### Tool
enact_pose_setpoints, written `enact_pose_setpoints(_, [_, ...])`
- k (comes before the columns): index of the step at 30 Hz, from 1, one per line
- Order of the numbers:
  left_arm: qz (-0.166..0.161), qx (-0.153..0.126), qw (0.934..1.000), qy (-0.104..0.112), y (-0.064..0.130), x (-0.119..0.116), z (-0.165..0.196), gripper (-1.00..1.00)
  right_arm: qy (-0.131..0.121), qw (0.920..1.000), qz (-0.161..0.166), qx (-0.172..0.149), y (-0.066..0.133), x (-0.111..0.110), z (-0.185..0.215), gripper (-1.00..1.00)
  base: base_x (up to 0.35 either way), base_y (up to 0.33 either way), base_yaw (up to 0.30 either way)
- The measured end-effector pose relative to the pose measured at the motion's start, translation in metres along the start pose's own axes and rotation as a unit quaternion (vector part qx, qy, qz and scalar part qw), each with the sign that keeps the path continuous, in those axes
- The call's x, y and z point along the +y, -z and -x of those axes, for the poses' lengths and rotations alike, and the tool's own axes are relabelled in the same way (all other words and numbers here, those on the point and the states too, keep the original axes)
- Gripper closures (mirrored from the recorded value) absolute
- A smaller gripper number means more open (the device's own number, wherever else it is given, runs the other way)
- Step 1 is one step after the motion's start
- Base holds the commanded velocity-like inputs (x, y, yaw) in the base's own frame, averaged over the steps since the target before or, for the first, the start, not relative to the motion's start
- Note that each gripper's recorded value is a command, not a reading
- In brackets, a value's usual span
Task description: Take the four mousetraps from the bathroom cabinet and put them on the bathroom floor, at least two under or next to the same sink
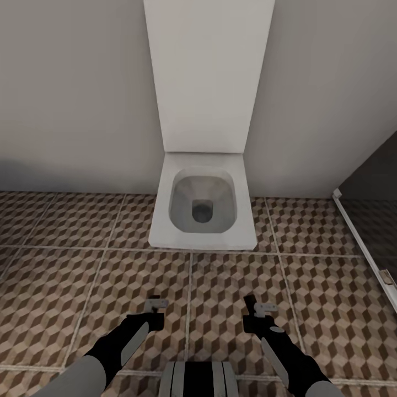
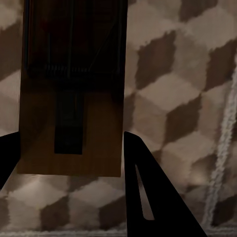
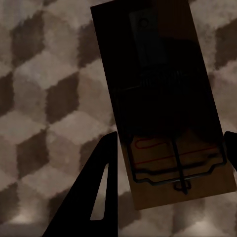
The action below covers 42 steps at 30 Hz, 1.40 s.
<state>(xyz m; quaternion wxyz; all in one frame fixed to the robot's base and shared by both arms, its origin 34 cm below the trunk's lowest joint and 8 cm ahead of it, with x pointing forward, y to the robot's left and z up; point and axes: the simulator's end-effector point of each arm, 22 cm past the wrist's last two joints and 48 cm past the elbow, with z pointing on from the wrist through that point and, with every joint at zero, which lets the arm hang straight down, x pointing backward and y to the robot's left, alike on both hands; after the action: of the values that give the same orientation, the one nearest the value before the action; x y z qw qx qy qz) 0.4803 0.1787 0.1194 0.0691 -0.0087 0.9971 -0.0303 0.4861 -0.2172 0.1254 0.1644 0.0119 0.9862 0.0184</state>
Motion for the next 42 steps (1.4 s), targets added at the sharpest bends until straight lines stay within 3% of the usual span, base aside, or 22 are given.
enact_pose_setpoints(6, [0.0,0.006,1.0,0.0,-0.011,0.0,-0.009,1.0,0.0,1.0,0.0,0.006,-0.009,0.0,-0.01,1.0,0.0,0.0,0.0])
enact_pose_setpoints(42, [0.0,0.013,0.9999,0.001,-0.016,0.001,-0.015,1.0,-0.001,0.9999,0.0,0.013,-0.014,0.0,-0.018,1.0,0.0,0.0,0.0])
